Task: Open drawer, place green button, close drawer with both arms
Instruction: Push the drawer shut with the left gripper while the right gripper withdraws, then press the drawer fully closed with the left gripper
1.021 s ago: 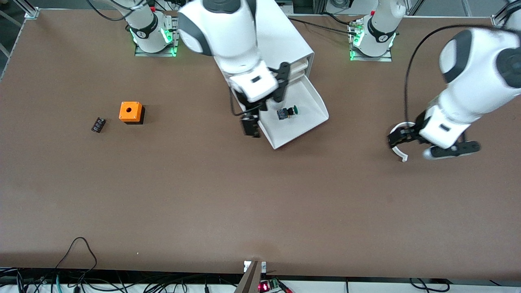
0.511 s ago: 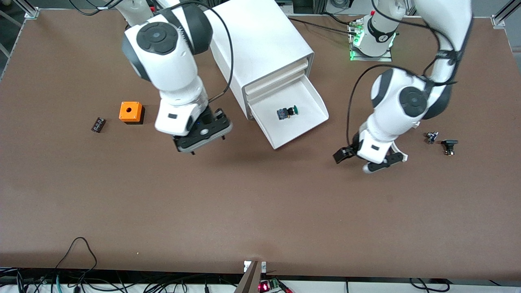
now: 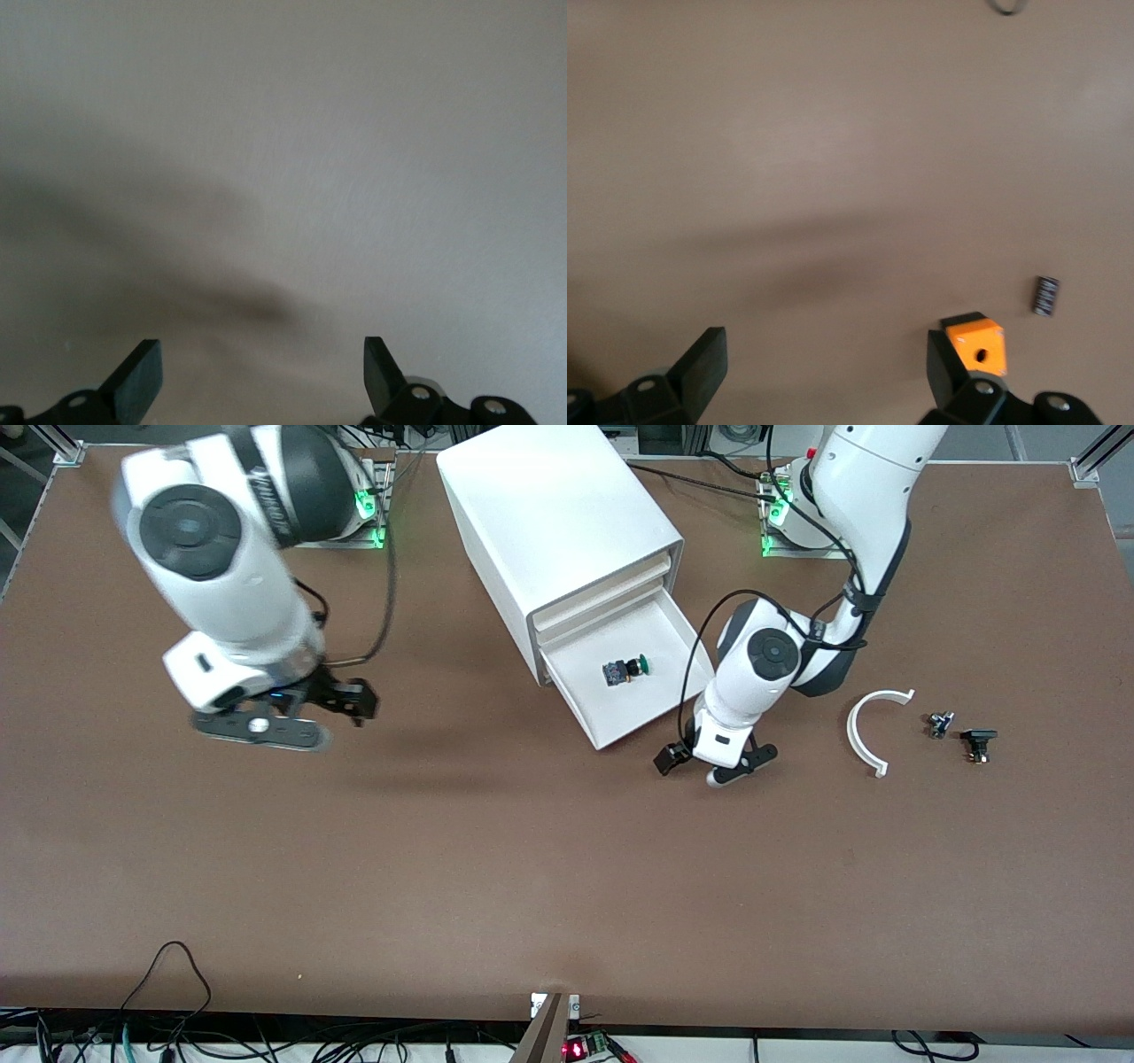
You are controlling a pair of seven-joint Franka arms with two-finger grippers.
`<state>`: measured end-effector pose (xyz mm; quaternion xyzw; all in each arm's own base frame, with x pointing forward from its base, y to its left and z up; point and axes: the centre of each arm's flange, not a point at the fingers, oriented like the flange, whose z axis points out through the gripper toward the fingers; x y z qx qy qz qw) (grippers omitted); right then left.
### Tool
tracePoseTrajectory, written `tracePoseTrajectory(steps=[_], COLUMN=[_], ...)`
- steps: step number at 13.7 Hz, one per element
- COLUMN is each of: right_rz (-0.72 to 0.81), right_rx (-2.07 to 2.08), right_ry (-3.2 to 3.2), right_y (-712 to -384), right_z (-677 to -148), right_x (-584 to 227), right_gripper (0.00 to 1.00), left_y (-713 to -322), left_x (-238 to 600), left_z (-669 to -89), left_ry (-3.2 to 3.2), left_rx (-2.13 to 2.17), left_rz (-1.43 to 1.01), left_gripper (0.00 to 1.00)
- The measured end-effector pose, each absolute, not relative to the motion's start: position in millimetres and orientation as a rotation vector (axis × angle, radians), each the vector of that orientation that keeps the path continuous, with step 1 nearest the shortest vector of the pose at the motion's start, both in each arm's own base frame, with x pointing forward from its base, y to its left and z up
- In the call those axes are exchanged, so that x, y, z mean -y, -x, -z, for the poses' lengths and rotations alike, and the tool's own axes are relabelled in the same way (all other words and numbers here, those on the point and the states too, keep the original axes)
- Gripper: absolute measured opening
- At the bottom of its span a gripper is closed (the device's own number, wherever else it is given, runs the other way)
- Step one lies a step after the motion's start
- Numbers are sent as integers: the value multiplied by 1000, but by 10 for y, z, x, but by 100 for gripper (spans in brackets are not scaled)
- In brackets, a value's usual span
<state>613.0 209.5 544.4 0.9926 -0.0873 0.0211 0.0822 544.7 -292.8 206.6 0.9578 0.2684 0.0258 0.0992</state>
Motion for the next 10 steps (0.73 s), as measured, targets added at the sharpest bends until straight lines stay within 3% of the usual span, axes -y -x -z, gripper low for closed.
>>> tracePoseTrajectory(steps=[5,10], right_rz=[-54,56], right_rx=[326,267], right_ry=[-2996,-3050], right_y=[-6247,-6201], right_z=[-5725,-5558], right_x=[-1041,-150], right_gripper=[100,100], left_y=[-5012,-4582], left_x=[3190,3587], left_z=[-1923,-2171], left_ry=[-2869,-2919], left_rx=[-740,-608], left_rz=[17,121], left_gripper=[100,100])
